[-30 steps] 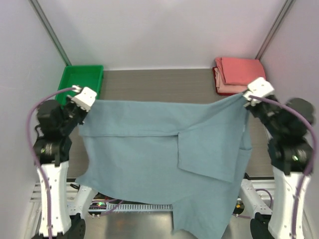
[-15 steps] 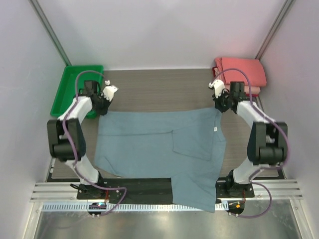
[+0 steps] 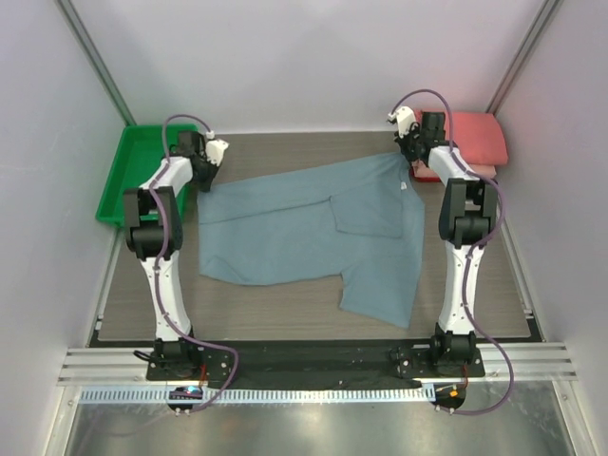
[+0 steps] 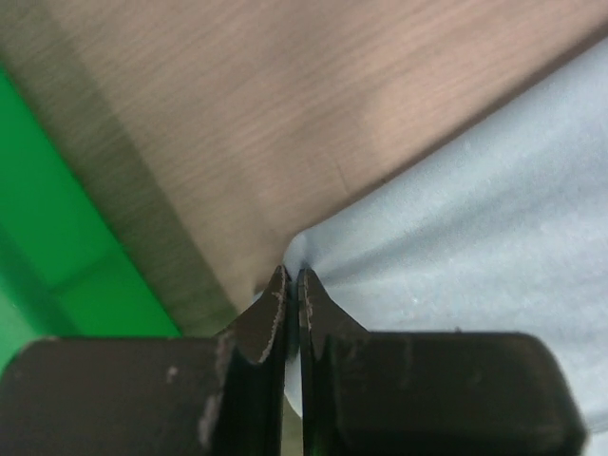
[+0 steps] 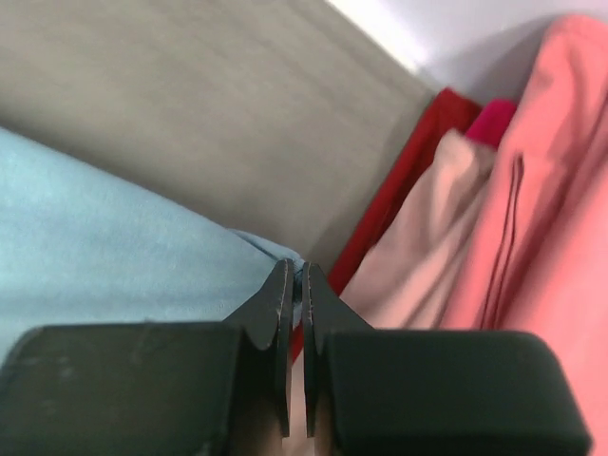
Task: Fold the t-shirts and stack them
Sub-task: Fold the tshirt
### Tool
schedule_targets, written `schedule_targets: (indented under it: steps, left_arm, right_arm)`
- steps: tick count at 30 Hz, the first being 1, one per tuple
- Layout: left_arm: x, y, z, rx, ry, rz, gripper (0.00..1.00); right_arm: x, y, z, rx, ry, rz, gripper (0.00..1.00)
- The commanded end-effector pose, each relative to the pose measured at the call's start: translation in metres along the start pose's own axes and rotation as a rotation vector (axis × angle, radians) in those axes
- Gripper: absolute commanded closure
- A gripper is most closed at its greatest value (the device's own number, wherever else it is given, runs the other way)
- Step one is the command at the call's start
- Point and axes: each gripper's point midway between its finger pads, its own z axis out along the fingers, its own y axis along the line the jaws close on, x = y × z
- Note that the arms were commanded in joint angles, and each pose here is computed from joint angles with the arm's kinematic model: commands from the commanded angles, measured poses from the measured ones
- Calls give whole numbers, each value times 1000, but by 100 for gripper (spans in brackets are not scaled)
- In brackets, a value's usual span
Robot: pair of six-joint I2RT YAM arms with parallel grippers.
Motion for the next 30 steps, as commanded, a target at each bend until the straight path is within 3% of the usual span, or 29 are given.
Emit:
schedule_targets:
  steps: [1, 2, 3, 5, 8, 9, 12, 15, 16, 17, 18, 19, 22, 23, 24, 26, 28, 29, 30]
  left_arm:
    - [-22, 27, 8, -152, -31, -3, 94]
    - [-26, 29, 13, -170, -41, -15, 89]
    - [-41, 43, 10, -239, -76, -22, 77]
    - [-50, 57, 12, -304, -94, -39, 74]
    - [-102, 65, 0, -379, -223, -52, 67]
    - [-115, 68, -5, -393, -259, -60, 64]
    - [-158, 84, -37, -462, -369, -80, 49]
    - [-185, 93, -91, -555, -447, -105, 40]
    - [-192, 92, -113, -575, -471, -109, 37]
    - [-181, 86, -118, -578, -446, -106, 34]
    - [-189, 85, -165, -606, -498, -115, 26]
    - [-182, 78, -174, -589, -489, -104, 21]
    - [-142, 36, -198, -446, -411, -27, 19]
    - [-132, 24, -205, -406, -402, -12, 19]
    - [-97, 4, -188, -334, -312, -8, 20]
    - [-81, -22, -208, -253, -326, 10, 22]
    - [-54, -47, -208, -176, -293, -10, 24]
    - [-49, -55, -205, -143, -286, -16, 25]
    - [-42, -60, -203, -125, -267, -37, 25]
  right_arm:
    - [-12, -36, 17, 111, -5, -7, 99]
    - [2, -34, 32, 111, 18, 3, 99]
    - [-12, -46, 30, 142, -8, 6, 97]
    - [-13, -53, 33, 169, -6, 12, 89]
    - [-28, -63, 26, 203, -38, 28, 80]
    - [-38, -67, 18, 219, -56, 39, 72]
    - [-57, -76, 2, 252, -96, 83, 62]
    - [-91, -84, -33, 274, -164, 129, 60]
    - [-121, -91, -66, 292, -226, 137, 59]
    - [-119, -82, -73, 260, -226, 145, 59]
    - [-129, -77, -89, 241, -249, 139, 58]
    - [-153, -76, -127, 240, -304, 120, 58]
    - [-129, -21, -151, 57, -264, 87, 58]
    - [-131, -2, -185, 2, -261, 0, 57]
    - [-98, 28, -183, -80, -194, -1, 58]
    - [-68, 67, -205, -191, -139, -27, 58]
    - [-25, 111, -233, -295, -90, -173, 60]
    - [25, 148, -241, -404, 10, -179, 61]
    - [28, 153, -262, -396, -33, -348, 62]
